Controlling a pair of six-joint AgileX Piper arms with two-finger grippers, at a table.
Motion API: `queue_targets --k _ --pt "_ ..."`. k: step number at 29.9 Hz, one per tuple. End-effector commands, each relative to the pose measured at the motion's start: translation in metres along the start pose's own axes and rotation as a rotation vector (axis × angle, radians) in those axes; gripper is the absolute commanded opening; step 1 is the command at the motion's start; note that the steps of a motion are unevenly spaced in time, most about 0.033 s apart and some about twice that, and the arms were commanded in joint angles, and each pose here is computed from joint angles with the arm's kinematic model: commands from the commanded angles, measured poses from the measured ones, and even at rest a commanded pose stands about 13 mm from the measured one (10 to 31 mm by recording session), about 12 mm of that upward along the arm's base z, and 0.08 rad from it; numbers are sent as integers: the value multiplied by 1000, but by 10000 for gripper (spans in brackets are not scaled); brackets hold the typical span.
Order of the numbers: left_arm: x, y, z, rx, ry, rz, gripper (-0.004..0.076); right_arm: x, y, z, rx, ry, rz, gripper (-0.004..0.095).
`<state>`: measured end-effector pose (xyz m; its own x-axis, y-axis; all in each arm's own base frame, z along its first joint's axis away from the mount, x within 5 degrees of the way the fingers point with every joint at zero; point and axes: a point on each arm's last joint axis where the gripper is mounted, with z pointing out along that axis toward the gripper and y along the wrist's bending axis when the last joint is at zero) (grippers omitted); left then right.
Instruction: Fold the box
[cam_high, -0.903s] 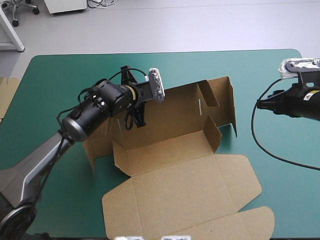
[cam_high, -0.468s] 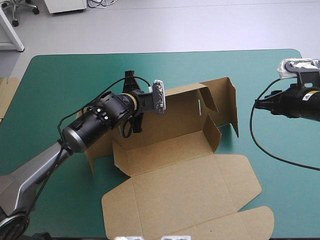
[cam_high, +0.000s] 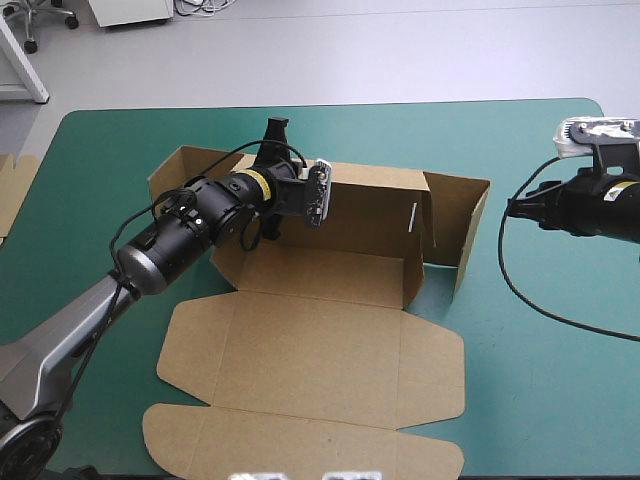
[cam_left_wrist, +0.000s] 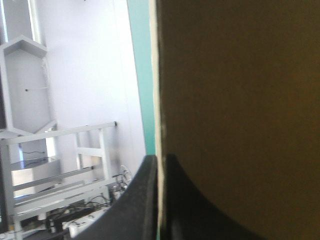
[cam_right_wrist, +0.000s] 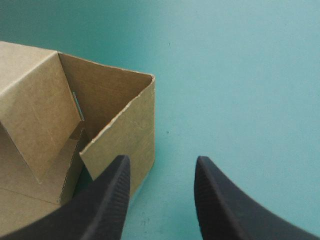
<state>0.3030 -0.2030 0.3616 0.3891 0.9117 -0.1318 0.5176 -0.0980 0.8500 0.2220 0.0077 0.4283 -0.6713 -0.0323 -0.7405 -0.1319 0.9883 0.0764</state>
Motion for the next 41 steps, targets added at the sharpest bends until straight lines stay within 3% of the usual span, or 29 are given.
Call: queue_targets --k 1,8,17,24,33,41 --pt "-4 16 -25 -58 -49 -160 -10 -10 1 -16 4 -107 -1 391" --pt "3 8 -50 -140 -69 -406 -10 -16 1 -8 -13 -127 22 391" --pt "-10 -35 -49 -72 -43 -342 -10 -57 -5 23 -43 -106 27 391" --pt "-12 -38 -49 -75 -25 -433 -10 -76 -11 57 -70 16 11 391" --pt "-15 -42 -48 -21 -41 -565 -10 -79 -14 94 -122 74 24 391" --pt "-12 -44 -48 -15 -7 -540 -10 -76 -17 133 -168 121 59 391"
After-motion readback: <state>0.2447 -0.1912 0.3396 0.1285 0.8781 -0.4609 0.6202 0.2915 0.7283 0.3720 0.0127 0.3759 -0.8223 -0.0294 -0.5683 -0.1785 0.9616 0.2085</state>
